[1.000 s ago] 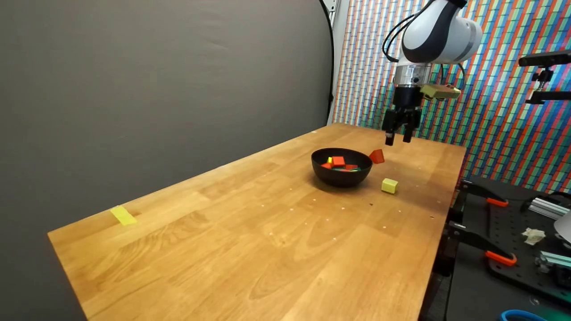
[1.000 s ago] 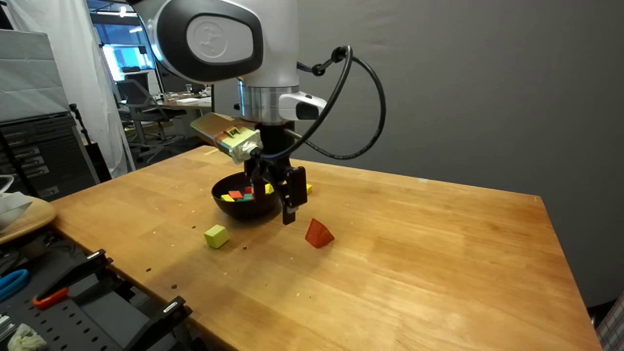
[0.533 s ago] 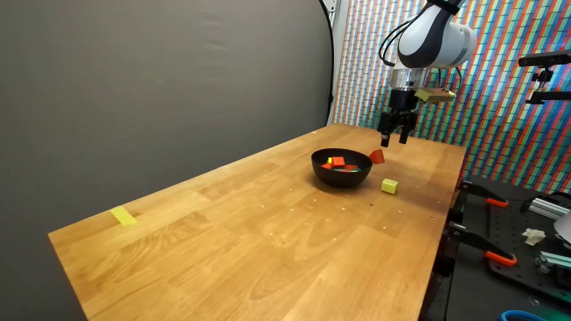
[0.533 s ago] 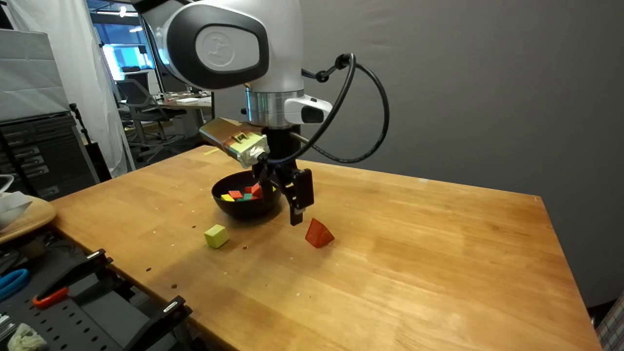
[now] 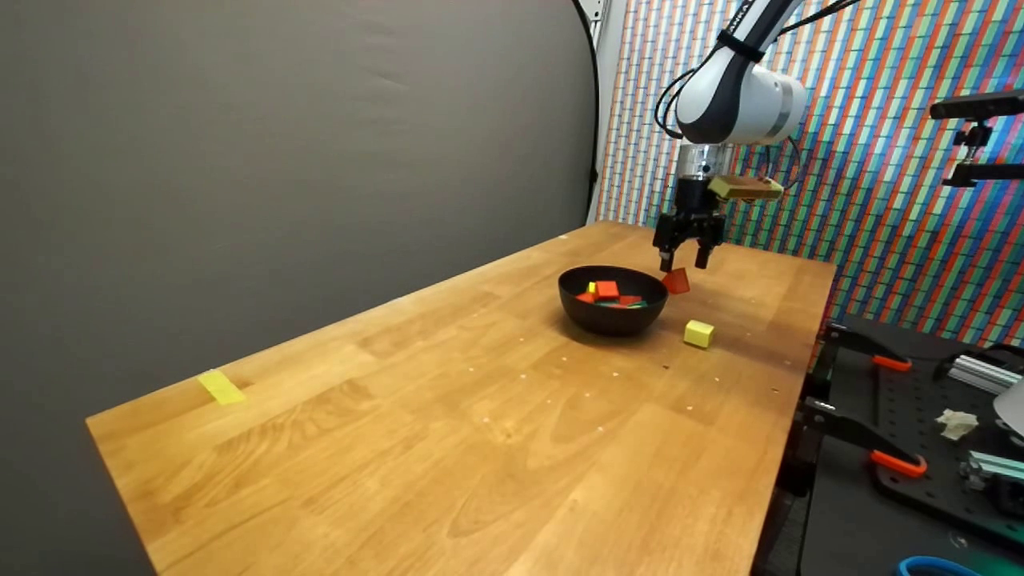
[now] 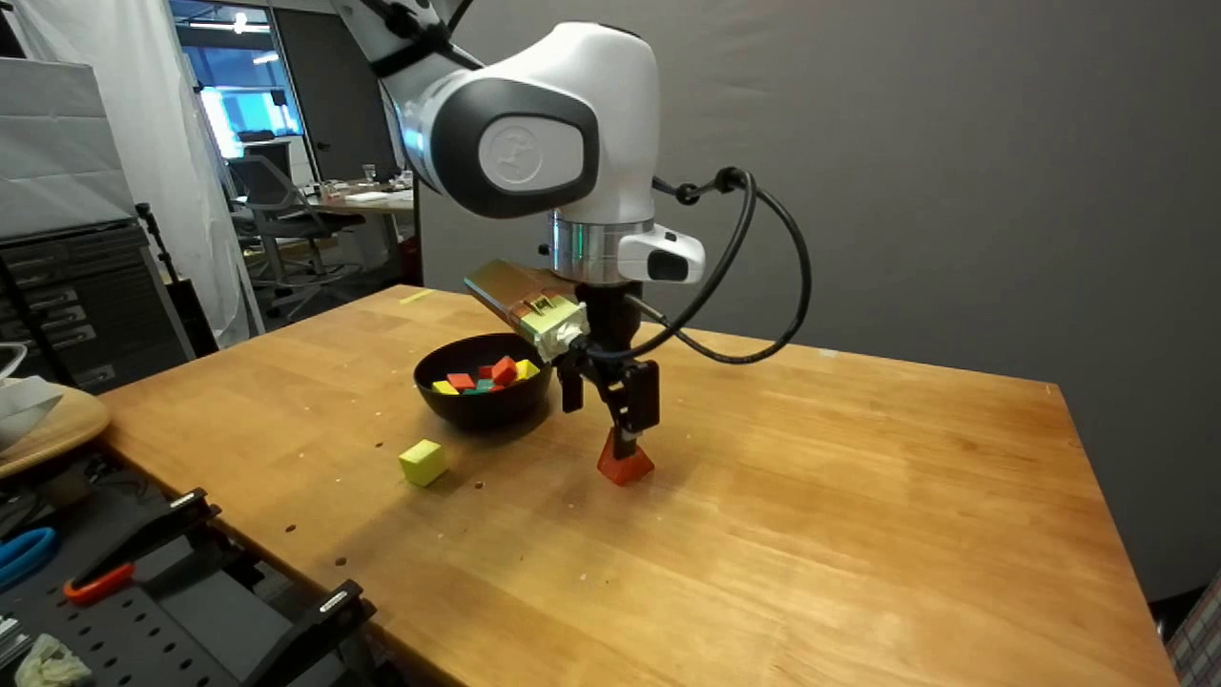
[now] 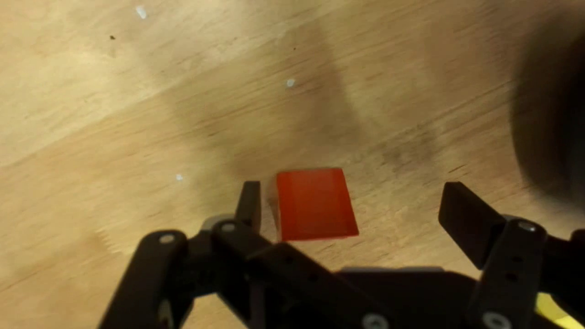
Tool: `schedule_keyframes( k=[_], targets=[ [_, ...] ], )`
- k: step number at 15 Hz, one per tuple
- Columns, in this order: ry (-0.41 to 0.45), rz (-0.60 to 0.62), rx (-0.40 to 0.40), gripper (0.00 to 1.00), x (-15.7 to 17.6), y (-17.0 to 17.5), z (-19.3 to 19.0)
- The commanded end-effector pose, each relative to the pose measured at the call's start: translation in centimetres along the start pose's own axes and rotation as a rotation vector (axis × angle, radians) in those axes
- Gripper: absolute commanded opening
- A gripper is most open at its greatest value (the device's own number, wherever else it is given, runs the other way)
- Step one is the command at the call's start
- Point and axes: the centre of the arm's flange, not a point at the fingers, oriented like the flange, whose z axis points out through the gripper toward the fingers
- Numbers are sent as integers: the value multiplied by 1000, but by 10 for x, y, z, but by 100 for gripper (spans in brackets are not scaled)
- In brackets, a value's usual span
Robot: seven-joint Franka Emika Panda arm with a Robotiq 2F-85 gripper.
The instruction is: Pick up all the cubes and put them in the black bowl
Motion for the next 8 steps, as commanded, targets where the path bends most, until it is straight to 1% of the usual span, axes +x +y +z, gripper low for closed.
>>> schedule_keyframes(
  k=[1,2,3,4,5,8],
  targets=[
    [-21,56,14,100,28,16,13],
    [-27,66,22,85,29,21,16],
    [-32,76,32,75,30,24,18],
    [-35,81,39,68,28,26,19],
    [-38,91,45,58,27,26,19],
    [-28,91,53,35,19,18,7]
  ],
)
